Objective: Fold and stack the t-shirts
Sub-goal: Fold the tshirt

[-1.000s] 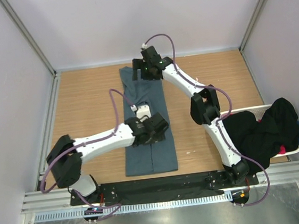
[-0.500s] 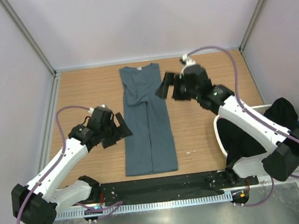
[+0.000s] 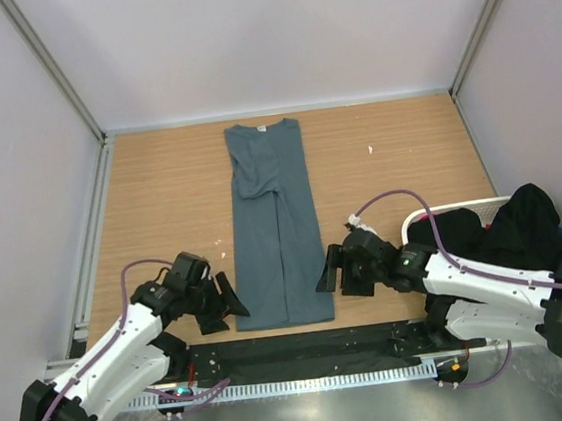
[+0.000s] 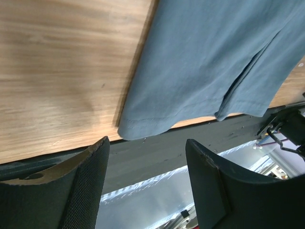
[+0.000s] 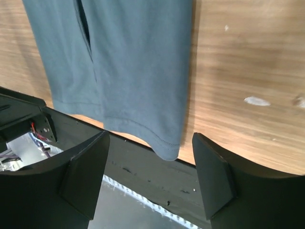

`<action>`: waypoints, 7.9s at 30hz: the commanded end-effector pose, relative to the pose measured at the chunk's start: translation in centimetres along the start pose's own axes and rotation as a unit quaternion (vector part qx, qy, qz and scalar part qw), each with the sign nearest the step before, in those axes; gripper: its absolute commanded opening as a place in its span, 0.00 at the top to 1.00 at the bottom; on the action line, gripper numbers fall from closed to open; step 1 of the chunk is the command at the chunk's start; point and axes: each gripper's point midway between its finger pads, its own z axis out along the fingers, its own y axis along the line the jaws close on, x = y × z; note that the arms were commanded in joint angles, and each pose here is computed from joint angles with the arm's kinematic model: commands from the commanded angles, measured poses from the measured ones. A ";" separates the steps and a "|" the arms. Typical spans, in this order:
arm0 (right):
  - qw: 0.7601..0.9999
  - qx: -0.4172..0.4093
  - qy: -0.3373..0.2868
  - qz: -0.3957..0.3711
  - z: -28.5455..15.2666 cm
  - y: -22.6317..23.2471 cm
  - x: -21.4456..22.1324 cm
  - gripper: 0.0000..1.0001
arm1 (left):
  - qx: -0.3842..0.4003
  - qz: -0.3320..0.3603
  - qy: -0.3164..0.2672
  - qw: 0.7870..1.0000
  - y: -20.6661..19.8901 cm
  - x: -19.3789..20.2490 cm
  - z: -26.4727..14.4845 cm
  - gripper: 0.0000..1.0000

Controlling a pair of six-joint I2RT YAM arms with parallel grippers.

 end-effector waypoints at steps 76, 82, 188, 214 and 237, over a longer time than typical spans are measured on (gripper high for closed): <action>0.999 0.007 -0.040 0.021 4.6 4.5 -20.7 0.99 | -0.044 0.047 -0.190 0.980 -11.8 -21.3 -2.5 1.00; 0.999 -0.003 -0.025 0.021 6.6 4.2 -21.7 0.99 | -0.045 0.038 -0.190 0.980 -11.6 -23.1 -1.1 1.00; 0.995 0.005 -0.087 -0.037 7.8 6.4 -33.8 0.26 | -0.087 0.081 -0.250 0.961 -14.5 -33.4 -1.7 0.21; 0.984 -0.004 -0.165 -0.071 11.7 5.2 -33.4 0.85 | 0.049 0.063 -0.275 0.958 -17.1 -32.1 2.2 0.98; 0.979 0.093 -0.166 -0.071 15.0 -0.7 -32.4 0.90 | -0.052 0.067 -0.271 0.959 -12.2 -33.5 6.7 1.00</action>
